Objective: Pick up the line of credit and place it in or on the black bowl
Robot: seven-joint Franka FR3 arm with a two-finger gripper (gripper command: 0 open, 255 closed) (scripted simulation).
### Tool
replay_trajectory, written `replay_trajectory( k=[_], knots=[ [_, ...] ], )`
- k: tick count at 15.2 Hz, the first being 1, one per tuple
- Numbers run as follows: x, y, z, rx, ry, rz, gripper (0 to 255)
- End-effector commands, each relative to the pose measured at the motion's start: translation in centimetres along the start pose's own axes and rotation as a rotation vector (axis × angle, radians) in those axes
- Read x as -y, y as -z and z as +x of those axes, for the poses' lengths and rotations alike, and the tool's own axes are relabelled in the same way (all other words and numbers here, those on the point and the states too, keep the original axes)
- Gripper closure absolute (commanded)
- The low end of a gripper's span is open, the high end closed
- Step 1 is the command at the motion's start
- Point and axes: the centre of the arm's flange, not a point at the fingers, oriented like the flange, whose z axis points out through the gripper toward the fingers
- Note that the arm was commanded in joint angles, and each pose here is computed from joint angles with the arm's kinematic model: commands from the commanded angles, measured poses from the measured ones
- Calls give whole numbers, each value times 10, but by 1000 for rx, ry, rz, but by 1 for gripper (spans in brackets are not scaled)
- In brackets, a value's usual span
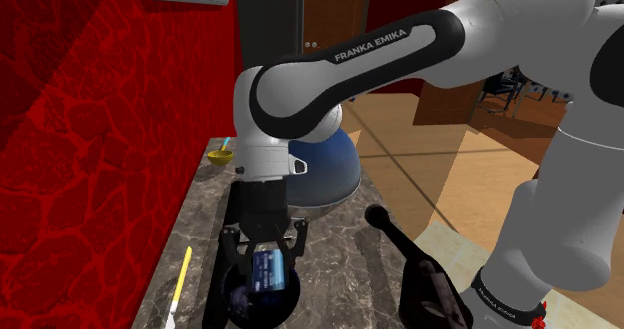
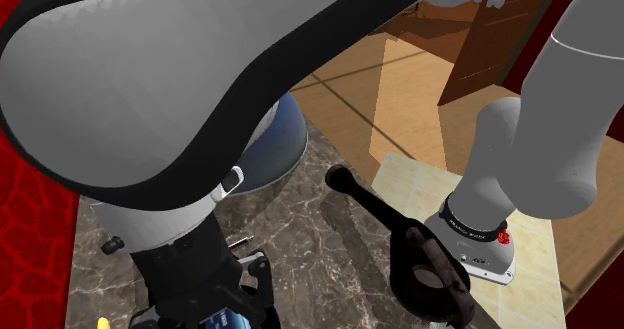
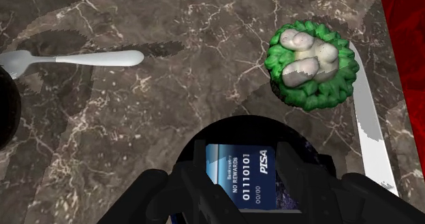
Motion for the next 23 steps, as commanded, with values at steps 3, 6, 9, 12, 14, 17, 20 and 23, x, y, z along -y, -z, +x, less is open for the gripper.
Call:
replay_trajectory(
  k=[3,6,9,12,14,17,20,23],
  knots=[
    [1,-5,4,0,0,0,255],
    [1,-5,4,0,0,0,255],
    [1,-5,4,0,0,0,0],
    [1,-5,4,0,0,0,0],
    [1,-5,4,0,0,0,0],
    [1,34,4,0,0,0,0],
    [1,45,4,0,0,0,0],
    [1,45,4,0,0,0,0]
  ],
)
